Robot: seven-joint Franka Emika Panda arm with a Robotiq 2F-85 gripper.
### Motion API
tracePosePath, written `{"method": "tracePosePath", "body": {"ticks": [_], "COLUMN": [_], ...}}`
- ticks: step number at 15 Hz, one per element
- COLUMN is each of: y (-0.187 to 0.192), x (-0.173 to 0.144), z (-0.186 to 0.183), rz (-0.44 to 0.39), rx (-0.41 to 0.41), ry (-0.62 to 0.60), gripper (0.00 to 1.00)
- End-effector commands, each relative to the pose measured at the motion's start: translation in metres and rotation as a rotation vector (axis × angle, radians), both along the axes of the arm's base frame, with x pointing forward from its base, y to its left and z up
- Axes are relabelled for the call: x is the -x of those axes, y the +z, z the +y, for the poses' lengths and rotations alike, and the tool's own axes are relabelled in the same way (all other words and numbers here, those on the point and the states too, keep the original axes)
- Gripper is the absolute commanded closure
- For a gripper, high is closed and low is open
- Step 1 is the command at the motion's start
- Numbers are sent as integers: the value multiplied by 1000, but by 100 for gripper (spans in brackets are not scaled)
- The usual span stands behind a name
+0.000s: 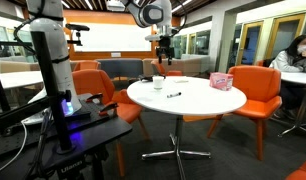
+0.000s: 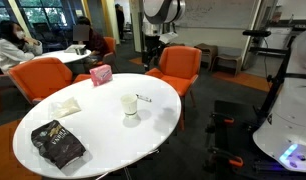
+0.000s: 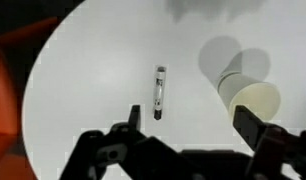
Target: Put the black marker in the mug
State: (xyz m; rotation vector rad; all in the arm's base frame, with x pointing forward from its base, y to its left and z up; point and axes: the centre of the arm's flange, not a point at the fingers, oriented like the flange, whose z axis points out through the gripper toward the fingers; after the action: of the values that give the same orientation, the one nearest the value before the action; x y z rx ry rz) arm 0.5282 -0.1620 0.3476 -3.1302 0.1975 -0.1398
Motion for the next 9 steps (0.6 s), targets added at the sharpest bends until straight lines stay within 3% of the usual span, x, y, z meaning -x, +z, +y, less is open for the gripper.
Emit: {"method": "tracePosePath", "body": {"ticks": [1,9], "y": [-27,-112], "x": [-45,-81], "z": [-23,-48], "rz": [13,112], "rx": [10,12], "ry": [-16,-32], "gripper": [0,0]}}
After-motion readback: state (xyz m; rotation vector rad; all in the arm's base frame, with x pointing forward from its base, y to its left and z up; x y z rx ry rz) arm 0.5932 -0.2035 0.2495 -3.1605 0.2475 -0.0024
